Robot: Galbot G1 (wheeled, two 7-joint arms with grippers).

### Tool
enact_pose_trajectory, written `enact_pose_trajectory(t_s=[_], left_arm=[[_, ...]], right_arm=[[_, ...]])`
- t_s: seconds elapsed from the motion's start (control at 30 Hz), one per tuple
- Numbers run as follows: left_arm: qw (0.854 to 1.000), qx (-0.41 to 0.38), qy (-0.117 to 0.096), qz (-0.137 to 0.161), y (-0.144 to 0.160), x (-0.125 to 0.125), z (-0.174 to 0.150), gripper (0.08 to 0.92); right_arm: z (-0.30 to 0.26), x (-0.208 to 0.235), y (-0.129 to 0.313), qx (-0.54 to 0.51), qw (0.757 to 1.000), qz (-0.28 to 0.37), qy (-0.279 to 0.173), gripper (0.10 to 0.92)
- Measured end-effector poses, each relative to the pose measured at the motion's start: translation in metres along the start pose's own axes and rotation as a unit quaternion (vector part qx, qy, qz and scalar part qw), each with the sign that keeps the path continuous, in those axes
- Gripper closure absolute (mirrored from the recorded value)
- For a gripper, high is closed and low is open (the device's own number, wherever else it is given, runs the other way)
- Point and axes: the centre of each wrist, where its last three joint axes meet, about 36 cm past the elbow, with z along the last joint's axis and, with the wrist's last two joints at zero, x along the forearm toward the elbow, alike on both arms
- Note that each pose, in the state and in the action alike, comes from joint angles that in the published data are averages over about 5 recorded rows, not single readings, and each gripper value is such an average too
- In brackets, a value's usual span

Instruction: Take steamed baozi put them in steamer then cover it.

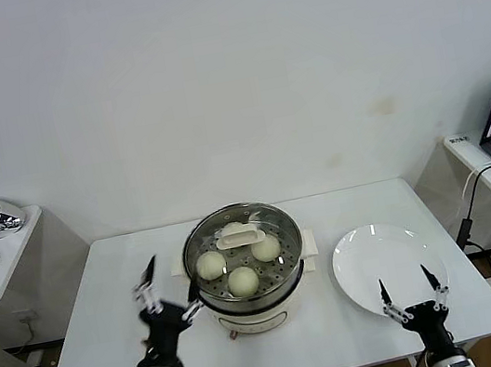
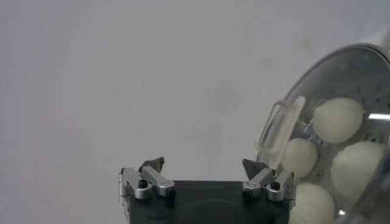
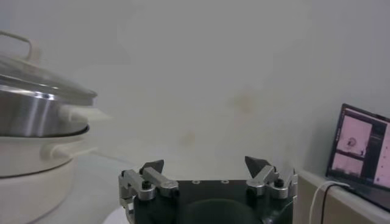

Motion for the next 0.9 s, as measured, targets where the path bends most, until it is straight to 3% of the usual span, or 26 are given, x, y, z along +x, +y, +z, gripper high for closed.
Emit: enact_pose_trajectory(t_s=[0.13, 0.4, 0.63, 0.9], left_arm=[[0.993, 0.115, 0.030, -0.001, 0.000, 0.027, 0.024, 0.177], [0.957, 0.276, 0.089, -0.009, -0.017, 0.072, 0.063, 0.177], [0.933, 0.338, 0.123, -0.023, -0.028, 0.099, 0.088, 0.177], [0.920, 0.366, 0.140, -0.035, -0.034, 0.114, 0.101, 0.177]], right_arm=[[0.000, 0.005, 0.002, -0.012, 1.000, -0.022, 0.009, 0.200], [0.001, 0.021, 0.010, -0.042, 0.996, -0.062, 0.040, 0.200], [-0.005, 0.031, 0.015, -0.065, 0.992, -0.081, 0.068, 0.200], [-0.014, 0.037, 0.021, -0.082, 0.989, -0.092, 0.085, 0.200]])
